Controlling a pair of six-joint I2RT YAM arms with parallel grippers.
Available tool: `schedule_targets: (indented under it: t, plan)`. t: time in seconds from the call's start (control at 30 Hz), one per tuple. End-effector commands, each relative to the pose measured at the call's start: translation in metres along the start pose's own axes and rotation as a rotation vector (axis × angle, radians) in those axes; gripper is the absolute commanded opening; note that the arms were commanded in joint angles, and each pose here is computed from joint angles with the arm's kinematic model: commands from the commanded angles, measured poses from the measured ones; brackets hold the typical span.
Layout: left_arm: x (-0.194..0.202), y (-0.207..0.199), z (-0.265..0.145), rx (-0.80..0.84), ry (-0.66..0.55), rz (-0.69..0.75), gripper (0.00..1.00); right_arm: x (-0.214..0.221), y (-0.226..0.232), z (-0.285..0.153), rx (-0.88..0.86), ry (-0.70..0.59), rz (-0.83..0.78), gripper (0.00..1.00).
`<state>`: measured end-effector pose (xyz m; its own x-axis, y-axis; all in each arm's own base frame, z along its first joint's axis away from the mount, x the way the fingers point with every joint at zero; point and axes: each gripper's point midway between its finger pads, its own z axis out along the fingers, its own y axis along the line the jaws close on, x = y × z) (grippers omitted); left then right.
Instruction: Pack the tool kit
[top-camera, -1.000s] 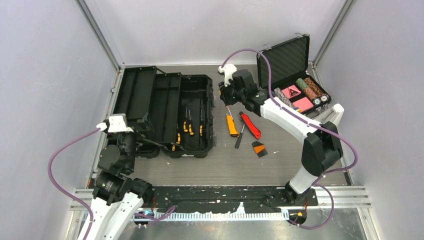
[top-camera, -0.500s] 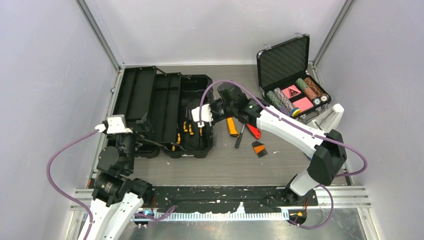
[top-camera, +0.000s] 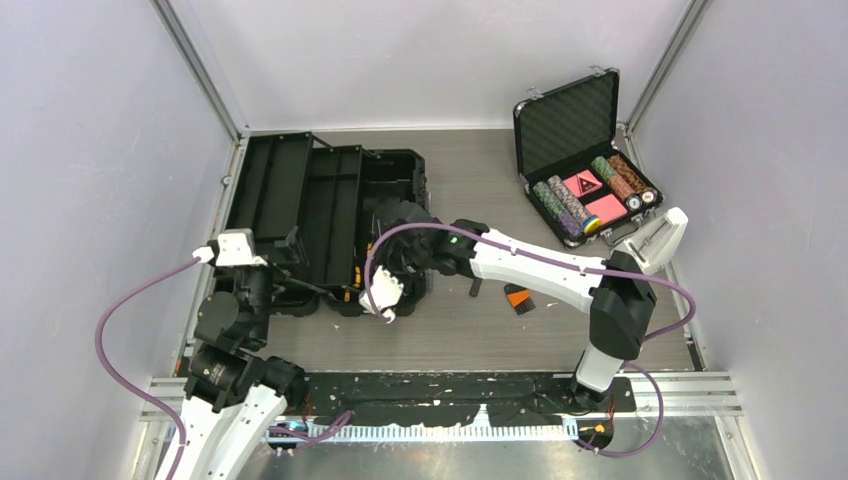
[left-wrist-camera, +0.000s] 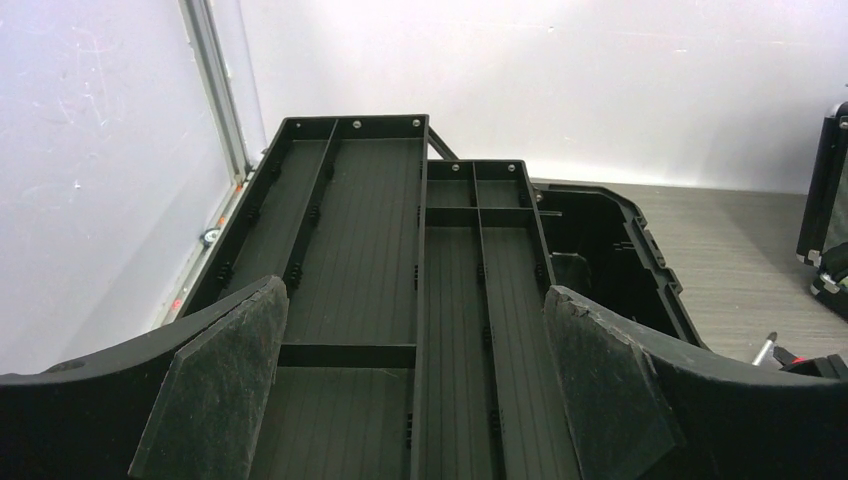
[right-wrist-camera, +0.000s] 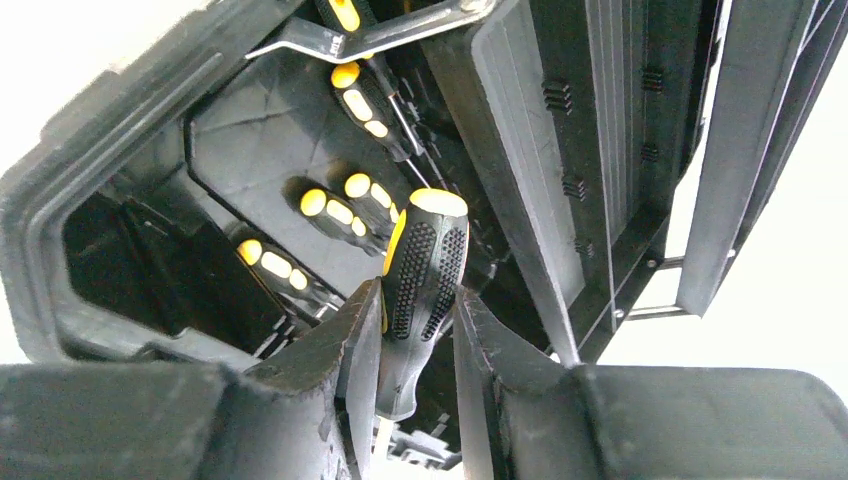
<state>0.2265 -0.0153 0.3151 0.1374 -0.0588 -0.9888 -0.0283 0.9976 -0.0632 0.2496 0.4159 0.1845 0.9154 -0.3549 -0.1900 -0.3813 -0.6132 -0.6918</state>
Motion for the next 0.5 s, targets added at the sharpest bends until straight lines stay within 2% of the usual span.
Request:
schedule_targets:
  t: [0.0,0.3,0.47]
  plan:
    - [-0.007,-0.006,0.003,0.027,-0.020,-0.008,0.99,0.009,-0.023,0.000,0.078,0.101,-0.218,0.05]
    - [-0.006,-0.006,0.004,0.023,-0.018,-0.006,0.99,0.022,-0.014,0.028,0.103,0.152,-0.348,0.10]
    - [-0.008,-0.006,0.003,0.027,-0.024,-0.010,0.99,0.020,-0.012,0.037,0.140,0.146,-0.385,0.32]
